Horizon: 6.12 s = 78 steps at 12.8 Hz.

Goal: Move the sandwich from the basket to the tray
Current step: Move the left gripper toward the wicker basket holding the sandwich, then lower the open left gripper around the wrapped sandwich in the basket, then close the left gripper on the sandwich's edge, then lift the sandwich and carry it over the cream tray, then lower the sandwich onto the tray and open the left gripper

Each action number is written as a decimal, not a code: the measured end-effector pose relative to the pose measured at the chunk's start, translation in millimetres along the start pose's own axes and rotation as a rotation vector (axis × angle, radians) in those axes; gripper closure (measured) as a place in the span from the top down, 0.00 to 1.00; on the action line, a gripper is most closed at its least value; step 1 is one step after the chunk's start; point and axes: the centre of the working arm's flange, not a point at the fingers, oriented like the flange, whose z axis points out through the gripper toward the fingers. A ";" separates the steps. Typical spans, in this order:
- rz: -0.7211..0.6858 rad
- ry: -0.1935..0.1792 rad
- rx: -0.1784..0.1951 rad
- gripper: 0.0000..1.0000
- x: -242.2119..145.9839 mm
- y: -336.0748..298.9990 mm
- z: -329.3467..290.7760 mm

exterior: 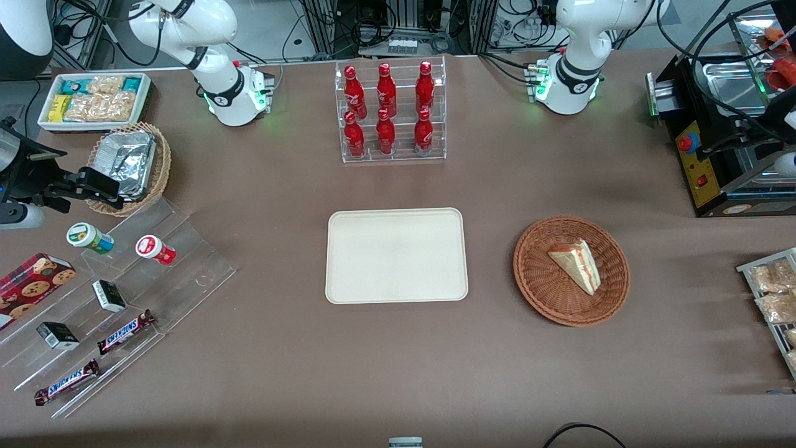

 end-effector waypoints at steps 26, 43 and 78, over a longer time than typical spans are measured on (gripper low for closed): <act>-0.793 0.026 0.014 1.00 114.4 80.6 338.0; -0.797 0.051 0.001 0.99 81.8 96.4 392.6; -0.146 0.059 0.102 0.15 23.0 520.4 388.5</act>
